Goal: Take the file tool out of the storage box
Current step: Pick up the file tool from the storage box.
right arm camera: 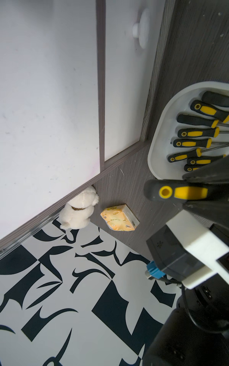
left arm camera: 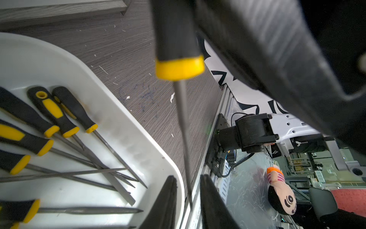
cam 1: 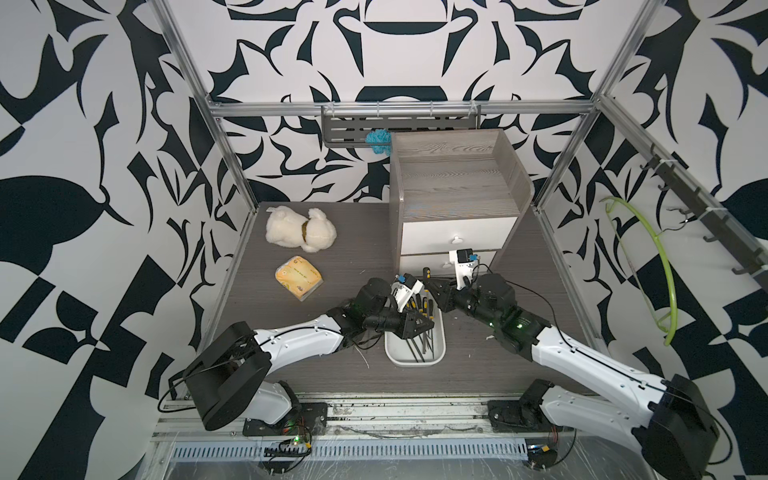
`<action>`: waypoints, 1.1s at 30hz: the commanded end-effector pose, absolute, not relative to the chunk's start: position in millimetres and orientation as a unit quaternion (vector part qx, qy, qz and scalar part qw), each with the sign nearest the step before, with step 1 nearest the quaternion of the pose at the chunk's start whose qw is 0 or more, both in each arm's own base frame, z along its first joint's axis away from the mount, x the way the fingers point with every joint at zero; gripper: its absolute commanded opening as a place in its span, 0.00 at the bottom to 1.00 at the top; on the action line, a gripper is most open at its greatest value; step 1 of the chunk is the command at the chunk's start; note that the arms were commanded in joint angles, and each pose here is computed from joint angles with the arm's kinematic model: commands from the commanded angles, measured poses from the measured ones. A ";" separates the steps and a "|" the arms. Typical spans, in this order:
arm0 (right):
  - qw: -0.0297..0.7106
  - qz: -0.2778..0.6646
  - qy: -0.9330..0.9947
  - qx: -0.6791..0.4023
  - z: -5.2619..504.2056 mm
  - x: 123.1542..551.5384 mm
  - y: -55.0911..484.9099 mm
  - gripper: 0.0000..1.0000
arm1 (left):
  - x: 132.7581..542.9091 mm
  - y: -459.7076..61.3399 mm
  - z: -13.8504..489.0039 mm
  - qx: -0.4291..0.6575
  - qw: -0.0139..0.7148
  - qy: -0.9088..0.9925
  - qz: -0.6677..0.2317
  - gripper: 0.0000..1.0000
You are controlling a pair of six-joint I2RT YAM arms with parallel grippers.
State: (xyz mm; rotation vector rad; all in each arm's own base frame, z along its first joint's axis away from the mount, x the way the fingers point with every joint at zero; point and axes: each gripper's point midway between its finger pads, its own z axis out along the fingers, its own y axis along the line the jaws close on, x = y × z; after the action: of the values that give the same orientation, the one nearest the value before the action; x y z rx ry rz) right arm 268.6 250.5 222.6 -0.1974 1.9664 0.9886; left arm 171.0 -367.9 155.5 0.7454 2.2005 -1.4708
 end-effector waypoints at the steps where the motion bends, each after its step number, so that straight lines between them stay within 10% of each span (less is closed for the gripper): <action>1: 0.483 0.418 0.766 -0.068 247.8 271.2 247.9 0.00 | 171.3 -375.6 166.2 0.275 0.197 0.773 -0.537 0.26; 6: 0.492 0.416 0.762 -0.064 248.3 271.5 244.8 0.00 | 170.4 -375.2 167.8 0.276 0.197 0.771 -0.539 0.01; 17: 0.487 0.424 0.761 -0.062 246.2 270.0 246.6 0.00 | 170.4 -374.8 166.4 0.274 0.192 0.775 -0.536 0.00; 24: 0.481 0.425 0.764 -0.066 245.5 268.5 247.6 0.34 | 174.3 -367.1 166.1 0.267 0.210 0.786 -0.517 0.00; 33: 0.488 0.403 0.768 -0.100 255.1 260.1 242.9 0.40 | 194.4 -288.0 153.1 0.202 0.231 0.905 -0.295 0.00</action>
State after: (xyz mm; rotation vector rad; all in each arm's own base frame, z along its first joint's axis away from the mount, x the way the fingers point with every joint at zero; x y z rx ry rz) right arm 261.5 242.8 225.4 -0.1971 1.9371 0.9873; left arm 188.5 -333.4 159.9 0.6132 2.3546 -1.1489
